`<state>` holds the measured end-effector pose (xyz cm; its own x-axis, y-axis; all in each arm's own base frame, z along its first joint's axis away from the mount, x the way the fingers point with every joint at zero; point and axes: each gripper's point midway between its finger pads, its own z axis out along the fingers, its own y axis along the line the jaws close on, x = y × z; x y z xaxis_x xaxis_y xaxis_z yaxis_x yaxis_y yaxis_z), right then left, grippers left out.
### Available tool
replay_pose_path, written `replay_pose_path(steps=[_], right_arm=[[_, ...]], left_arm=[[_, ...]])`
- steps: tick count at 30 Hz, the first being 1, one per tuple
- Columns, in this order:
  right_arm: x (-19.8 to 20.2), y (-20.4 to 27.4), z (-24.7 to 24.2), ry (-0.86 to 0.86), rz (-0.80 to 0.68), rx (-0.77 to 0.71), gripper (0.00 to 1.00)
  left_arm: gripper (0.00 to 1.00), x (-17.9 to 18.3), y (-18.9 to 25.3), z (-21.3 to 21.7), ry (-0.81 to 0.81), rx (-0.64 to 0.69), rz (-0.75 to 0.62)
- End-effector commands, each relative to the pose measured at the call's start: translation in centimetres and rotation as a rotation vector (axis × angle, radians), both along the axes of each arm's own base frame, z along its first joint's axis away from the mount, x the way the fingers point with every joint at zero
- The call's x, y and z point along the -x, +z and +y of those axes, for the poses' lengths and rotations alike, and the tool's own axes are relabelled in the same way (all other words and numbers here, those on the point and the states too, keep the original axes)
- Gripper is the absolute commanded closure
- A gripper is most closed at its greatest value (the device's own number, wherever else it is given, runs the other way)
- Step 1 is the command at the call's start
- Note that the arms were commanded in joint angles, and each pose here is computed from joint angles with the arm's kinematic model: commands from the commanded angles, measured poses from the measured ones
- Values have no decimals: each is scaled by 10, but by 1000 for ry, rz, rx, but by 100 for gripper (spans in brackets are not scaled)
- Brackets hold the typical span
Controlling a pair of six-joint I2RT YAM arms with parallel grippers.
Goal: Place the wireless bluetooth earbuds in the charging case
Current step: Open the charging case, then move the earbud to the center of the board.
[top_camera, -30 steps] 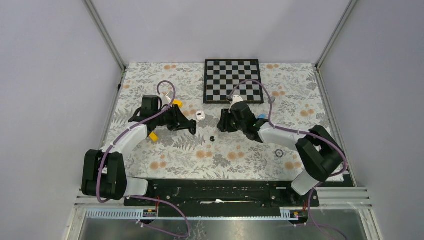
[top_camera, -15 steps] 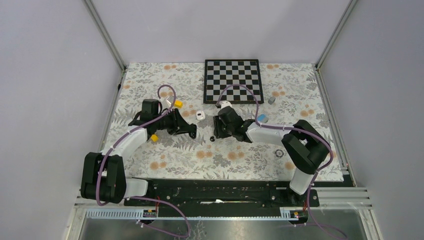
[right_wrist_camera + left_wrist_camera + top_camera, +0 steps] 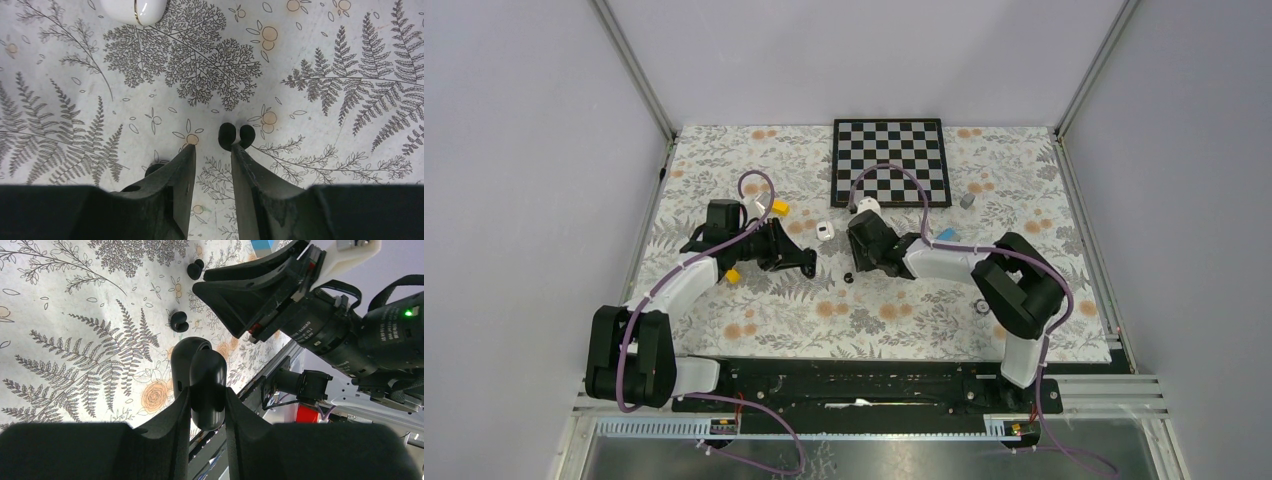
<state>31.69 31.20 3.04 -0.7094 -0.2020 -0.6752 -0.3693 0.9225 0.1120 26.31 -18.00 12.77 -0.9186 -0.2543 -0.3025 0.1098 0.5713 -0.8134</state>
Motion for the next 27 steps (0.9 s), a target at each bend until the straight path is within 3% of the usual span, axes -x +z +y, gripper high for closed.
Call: replay_pose_path(steps=[1, 17, 23, 27], right_arm=[[-9, -2, -3, 9, -24, 82, 61], [-20, -13, -1, 12, -31, 121, 61], [-25, -6, 1, 24, -49, 122, 75], [-23, 5, 0, 29, -66, 108, 76]], left_arm=[[100, -3, 12, -2, -26, 31, -70], [100, -2, 10, -4, -37, 40, -58], [100, -2, 10, -4, -39, 43, -56], [100, -2, 11, -4, -39, 43, -58]])
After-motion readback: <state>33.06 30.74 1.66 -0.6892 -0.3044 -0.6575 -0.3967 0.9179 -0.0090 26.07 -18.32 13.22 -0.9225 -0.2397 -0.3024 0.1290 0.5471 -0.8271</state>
